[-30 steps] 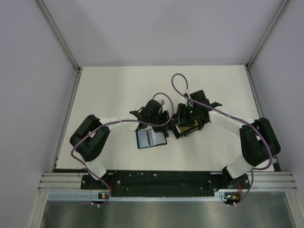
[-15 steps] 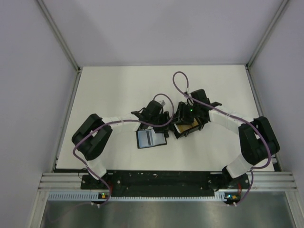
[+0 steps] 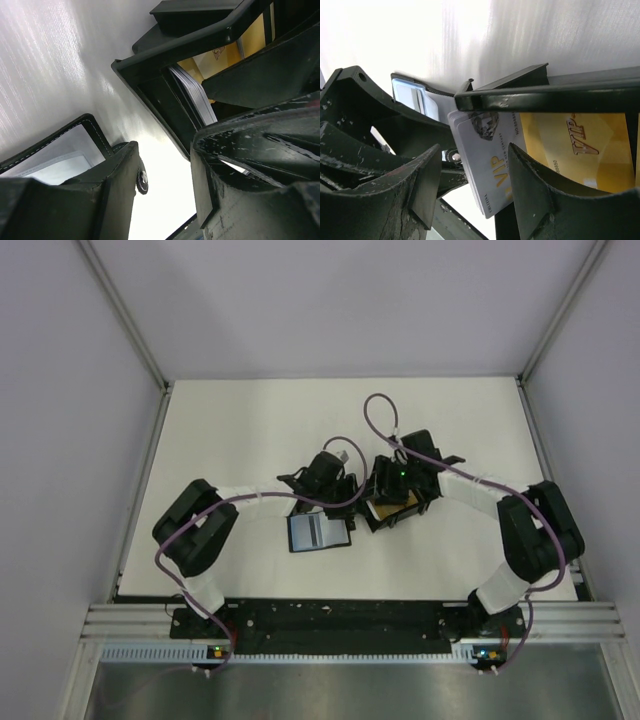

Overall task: Put the credit cards into the card holder
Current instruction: Pick up the credit card from the storage box.

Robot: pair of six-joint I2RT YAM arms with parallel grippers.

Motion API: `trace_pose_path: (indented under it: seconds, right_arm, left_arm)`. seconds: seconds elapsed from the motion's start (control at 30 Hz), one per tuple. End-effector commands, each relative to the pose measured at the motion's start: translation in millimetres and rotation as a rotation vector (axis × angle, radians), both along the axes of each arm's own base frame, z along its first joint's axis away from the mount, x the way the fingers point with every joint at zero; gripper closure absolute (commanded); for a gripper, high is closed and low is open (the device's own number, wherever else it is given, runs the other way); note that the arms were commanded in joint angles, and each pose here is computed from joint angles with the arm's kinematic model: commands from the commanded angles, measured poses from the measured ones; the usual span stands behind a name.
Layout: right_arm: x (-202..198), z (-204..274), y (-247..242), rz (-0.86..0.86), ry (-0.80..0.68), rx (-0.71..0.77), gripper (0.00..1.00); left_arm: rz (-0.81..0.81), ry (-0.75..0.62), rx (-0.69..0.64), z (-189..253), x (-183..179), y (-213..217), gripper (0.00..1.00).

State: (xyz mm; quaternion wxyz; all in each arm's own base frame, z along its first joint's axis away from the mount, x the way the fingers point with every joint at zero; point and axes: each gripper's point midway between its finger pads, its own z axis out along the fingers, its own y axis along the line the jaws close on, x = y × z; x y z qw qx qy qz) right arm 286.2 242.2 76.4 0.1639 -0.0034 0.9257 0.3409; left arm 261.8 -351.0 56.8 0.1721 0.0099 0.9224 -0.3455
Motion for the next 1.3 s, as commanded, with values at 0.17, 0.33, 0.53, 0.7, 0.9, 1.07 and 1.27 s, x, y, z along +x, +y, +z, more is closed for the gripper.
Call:
trace_pose_path:
  seconds: [0.17,0.33,0.53,0.7,0.9,1.07,1.27]
  right_arm:
    - [-6.2,5.4,17.6,0.075,0.036,0.110,0.47]
    - [-7.7,14.4,18.4,0.078,0.018,0.124,0.53]
    - [-10.5,18.4,19.0,0.082,0.020,0.137,0.56]
    - [-11.5,21.6,18.5,0.085,0.011,0.143,0.59]
    - [-13.0,25.3,20.4,0.096,0.011,0.155,0.66]
    - [-13.5,27.5,20.0,0.097,0.007,0.159,0.68]
    - [-14.3,28.6,20.3,0.105,0.013,0.171,0.70]
  left_arm:
    - [0.018,-0.071,-0.073,16.7,23.2,-20.7,0.50]
    - [0.018,-0.073,-0.072,15.9,24.4,-21.5,0.50]
    - [0.012,-0.071,-0.077,16.9,25.6,-24.4,0.51]
    - [0.011,-0.070,-0.075,16.3,25.3,-24.0,0.51]
    - [0.010,-0.069,-0.072,15.2,25.3,-24.0,0.51]
    - [0.009,-0.071,-0.069,15.2,25.5,-23.7,0.51]
    - [0.012,-0.066,-0.057,12.0,25.6,-21.6,0.51]
